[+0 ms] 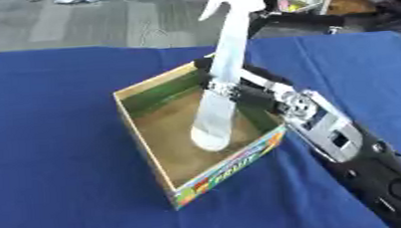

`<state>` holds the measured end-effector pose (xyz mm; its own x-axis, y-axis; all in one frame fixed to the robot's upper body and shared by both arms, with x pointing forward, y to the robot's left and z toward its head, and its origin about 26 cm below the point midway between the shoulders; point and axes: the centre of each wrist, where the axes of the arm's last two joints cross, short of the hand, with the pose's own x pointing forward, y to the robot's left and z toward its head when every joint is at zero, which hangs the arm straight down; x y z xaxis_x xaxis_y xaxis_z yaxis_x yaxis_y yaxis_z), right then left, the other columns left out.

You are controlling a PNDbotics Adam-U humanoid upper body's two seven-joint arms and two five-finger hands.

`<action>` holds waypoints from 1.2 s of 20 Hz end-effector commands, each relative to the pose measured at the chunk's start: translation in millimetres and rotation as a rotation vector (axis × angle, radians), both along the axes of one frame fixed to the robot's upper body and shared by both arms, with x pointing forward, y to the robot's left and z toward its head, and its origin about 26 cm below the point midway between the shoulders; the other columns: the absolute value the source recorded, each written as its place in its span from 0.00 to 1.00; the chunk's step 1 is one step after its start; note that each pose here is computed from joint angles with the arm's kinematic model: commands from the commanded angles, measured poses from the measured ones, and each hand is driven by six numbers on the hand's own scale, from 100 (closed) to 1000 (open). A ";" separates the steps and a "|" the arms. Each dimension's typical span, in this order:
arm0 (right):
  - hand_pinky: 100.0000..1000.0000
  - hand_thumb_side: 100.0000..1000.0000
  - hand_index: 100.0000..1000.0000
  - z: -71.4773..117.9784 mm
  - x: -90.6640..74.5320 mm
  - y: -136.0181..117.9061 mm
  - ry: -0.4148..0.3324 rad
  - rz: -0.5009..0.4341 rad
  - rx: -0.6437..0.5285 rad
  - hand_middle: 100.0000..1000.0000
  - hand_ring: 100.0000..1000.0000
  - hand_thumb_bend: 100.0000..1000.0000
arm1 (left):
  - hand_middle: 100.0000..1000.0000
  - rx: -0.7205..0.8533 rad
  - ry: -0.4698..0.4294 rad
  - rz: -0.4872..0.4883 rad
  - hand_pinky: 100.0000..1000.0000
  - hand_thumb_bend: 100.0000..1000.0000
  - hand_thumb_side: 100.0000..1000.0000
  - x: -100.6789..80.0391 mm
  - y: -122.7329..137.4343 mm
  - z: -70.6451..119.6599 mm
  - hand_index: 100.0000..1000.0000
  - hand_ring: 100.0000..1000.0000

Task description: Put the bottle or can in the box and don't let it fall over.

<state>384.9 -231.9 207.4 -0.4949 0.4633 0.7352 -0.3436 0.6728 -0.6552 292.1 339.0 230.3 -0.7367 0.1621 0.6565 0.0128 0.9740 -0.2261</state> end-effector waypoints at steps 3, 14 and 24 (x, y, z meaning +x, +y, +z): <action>1.00 0.33 1.00 15.9 -2.8 -4.7 -0.028 0.017 0.009 1.00 1.00 0.00 | 1.00 0.033 -0.028 0.008 0.94 0.33 0.57 -4.1 2.9 10.1 0.78 1.00; 1.00 0.13 1.00 27.3 -14.2 -6.0 -0.031 0.057 -0.013 1.00 1.00 0.00 | 1.00 0.037 -0.025 0.015 0.95 0.33 0.56 -4.7 4.4 9.8 0.78 1.00; 1.00 0.13 1.00 27.9 -25.0 -13.4 -0.038 0.047 -0.003 1.00 1.00 0.00 | 1.00 0.045 -0.019 0.027 0.95 0.33 0.56 -5.7 6.9 8.9 0.78 1.00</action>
